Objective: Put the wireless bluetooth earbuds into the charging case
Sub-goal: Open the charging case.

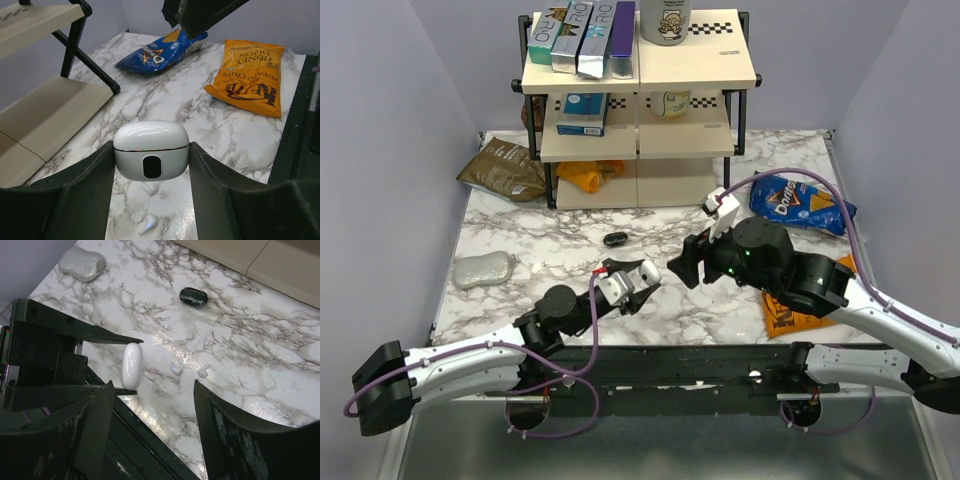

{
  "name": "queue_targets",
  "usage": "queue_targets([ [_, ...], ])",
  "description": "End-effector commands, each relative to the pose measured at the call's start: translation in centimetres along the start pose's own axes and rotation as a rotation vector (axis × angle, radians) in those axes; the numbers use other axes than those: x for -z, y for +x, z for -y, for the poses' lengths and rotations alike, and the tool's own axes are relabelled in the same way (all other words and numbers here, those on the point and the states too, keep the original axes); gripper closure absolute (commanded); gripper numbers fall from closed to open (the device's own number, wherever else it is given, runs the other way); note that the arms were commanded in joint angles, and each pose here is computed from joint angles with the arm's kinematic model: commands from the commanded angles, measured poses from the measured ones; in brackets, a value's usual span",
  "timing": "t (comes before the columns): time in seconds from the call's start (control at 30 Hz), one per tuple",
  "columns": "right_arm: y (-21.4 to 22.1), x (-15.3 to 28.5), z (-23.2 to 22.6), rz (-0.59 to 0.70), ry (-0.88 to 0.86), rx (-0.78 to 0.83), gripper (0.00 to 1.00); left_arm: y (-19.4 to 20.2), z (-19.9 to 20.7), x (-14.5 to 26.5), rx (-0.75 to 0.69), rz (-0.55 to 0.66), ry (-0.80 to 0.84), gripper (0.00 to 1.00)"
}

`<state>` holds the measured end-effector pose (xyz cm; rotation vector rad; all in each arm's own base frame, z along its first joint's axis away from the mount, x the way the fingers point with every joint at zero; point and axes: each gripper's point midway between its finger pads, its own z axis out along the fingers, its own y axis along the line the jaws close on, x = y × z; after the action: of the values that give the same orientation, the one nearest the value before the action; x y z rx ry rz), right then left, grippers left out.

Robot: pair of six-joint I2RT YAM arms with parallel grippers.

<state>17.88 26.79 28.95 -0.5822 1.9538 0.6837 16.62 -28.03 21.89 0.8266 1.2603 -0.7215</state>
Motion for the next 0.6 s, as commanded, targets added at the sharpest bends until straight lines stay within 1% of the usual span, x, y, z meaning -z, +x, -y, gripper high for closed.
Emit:
queue_targets([
  [0.0,-1.2,0.1,-2.0,0.001,-0.099,0.040,0.27,-2.8,-1.3,-0.6,-0.128,0.059,-0.039,1.00],
  [0.13,-1.0,-0.9,-2.6,-0.031,-0.118,0.057,0.27,-2.6,-1.3,-0.9,-0.158,0.042,-0.038,1.00],
  [0.27,0.0,-2.4,-2.3,-0.084,-0.085,0.076,0.27,-2.4,-1.3,-1.0,-0.159,0.035,-0.035,1.00],
  [0.57,0.4,-4.4,-2.3,-0.120,-0.065,0.092,0.27,-2.7,-1.3,-0.9,-0.154,0.038,-0.035,1.00],
])
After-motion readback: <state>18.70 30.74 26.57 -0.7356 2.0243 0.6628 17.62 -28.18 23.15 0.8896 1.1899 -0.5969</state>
